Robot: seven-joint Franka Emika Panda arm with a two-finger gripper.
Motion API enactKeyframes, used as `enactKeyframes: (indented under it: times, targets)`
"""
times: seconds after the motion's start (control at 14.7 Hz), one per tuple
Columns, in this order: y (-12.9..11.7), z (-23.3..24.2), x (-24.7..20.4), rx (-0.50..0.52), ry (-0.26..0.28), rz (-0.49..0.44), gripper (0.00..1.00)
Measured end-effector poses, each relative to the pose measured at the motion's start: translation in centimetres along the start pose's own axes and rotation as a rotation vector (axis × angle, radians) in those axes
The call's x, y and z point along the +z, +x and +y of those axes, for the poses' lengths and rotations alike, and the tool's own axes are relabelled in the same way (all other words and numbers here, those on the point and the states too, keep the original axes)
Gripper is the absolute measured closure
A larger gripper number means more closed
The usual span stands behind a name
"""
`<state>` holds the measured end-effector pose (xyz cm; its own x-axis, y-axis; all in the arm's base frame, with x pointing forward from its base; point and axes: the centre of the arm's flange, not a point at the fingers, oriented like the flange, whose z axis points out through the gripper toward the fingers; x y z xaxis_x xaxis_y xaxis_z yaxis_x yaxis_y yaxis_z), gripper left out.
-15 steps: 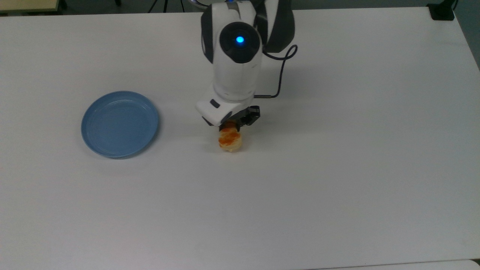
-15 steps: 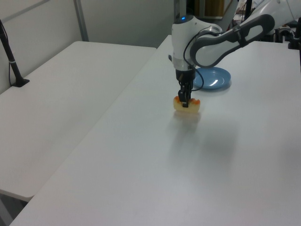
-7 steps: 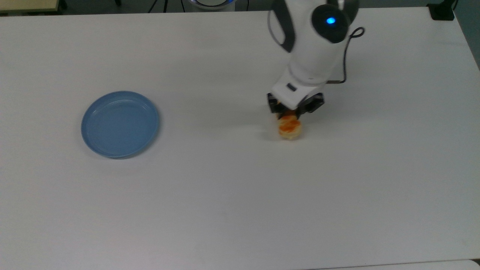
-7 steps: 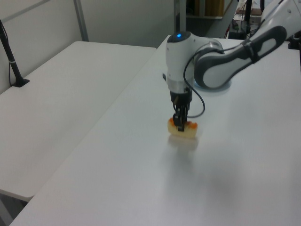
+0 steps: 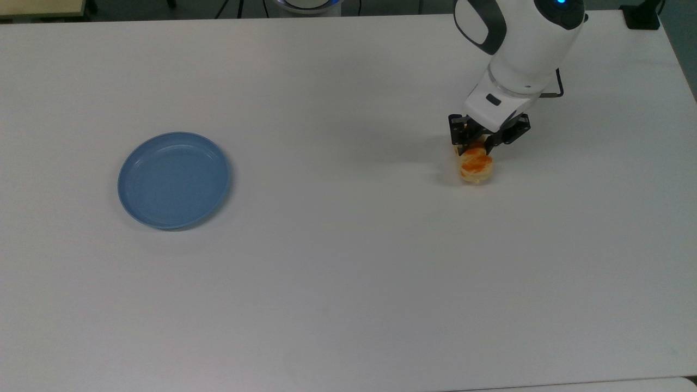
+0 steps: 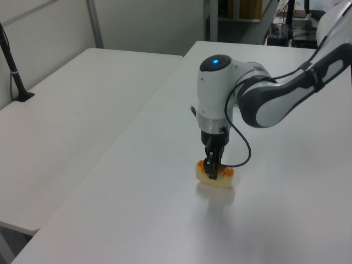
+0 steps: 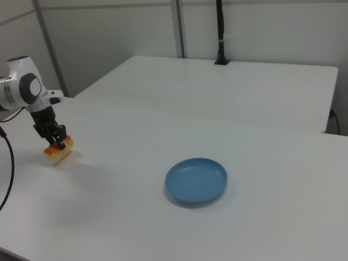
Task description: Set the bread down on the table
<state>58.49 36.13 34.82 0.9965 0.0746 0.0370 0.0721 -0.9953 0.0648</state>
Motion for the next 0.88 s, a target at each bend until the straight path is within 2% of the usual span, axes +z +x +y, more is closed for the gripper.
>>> enactKeyframes:
  times: [0.14, 0.2, 0.34, 0.41, 0.48, 0.61, 0.68, 0.88]
  targets:
    - [-0.2, -0.9, 1.1, -0.011, -0.006, -0.002, 0.52]
    - [-0.1, -0.9, 1.7, -0.013, -0.016, -0.003, 0.46]
    - [0.1, -0.8, 1.7, -0.014, -0.019, 0.001, 0.30]
    - [0.4, -0.8, 1.0, -0.010, -0.013, 0.015, 0.14]
    - [0.7, -0.7, 0.0, -0.007, -0.006, 0.031, 0.04]
    - [1.4, 0.4, -4.0, 0.010, 0.009, 0.079, 0.00]
    - [1.5, 2.6, -7.1, 0.021, -0.009, 0.083, 0.00]
    - [1.6, 11.1, -12.6, -0.010, -0.059, 0.018, 0.00]
